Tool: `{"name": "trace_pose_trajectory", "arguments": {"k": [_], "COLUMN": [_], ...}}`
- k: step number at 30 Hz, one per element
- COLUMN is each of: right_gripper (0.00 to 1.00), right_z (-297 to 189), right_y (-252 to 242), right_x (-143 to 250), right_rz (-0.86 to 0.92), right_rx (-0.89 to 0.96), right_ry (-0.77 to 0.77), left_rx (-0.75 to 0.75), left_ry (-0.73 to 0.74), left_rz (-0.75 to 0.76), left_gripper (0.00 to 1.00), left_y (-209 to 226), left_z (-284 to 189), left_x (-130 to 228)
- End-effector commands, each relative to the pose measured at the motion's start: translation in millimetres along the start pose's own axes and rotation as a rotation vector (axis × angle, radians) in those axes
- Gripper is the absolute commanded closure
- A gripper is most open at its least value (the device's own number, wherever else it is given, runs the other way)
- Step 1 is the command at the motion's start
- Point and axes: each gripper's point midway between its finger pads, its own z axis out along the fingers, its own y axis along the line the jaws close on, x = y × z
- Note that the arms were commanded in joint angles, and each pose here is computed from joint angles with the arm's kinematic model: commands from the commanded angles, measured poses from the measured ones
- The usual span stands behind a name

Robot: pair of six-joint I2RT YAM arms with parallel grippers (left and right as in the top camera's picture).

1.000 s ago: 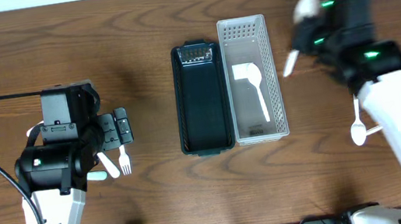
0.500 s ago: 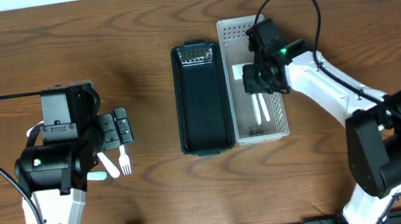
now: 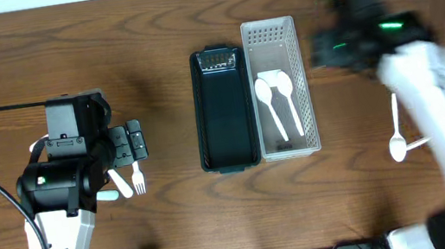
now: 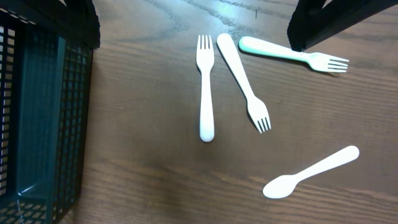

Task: Pack container
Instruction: 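Place the white spoon into the white basket with the right gripper, then move the right gripper to the right spoons and grasp one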

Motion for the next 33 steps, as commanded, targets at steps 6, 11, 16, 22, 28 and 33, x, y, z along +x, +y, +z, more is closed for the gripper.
{"name": "trace_pose_trajectory", "arguments": {"k": [6,11,16,22,28,33], "right_gripper": [0.22,0.15,0.13,0.15,0.15,0.16], "right_z": [-29.3,12.4,59.6,93.2,122.0,143.8], "right_y": [-143.6,-177.3,-186.7,-182.9,-183.7,-186.1], "right_x": [42.8,93.2,129.0,137.0,147.9,163.7], "right_rz": [0.204,0.286,0.244,0.198,0.204,0.209], "right_rx": [0.256,0.300,0.297,0.236,0.215,0.213], "right_ry": [0.151,0.263,0.284,0.269,0.313,0.380], "left_rx": [-0.010,-0.010,-0.009,-0.009,-0.009,-0.009], "left_ry": [-0.009,-0.009,-0.012,-0.012,-0.011,-0.012], "left_rz": [-0.002,-0.002,-0.003,-0.003,-0.003,-0.003], "left_gripper": [0.02,0.02,0.02,0.02,0.02,0.02], "left_y": [2.3,2.3,2.2,2.2,2.2,2.2], "left_z": [-2.0,-2.0,-2.1,-2.1,-2.1,-2.1], "left_x": [-4.3,-4.4,-5.2,-5.1,-4.9,-5.0]}}
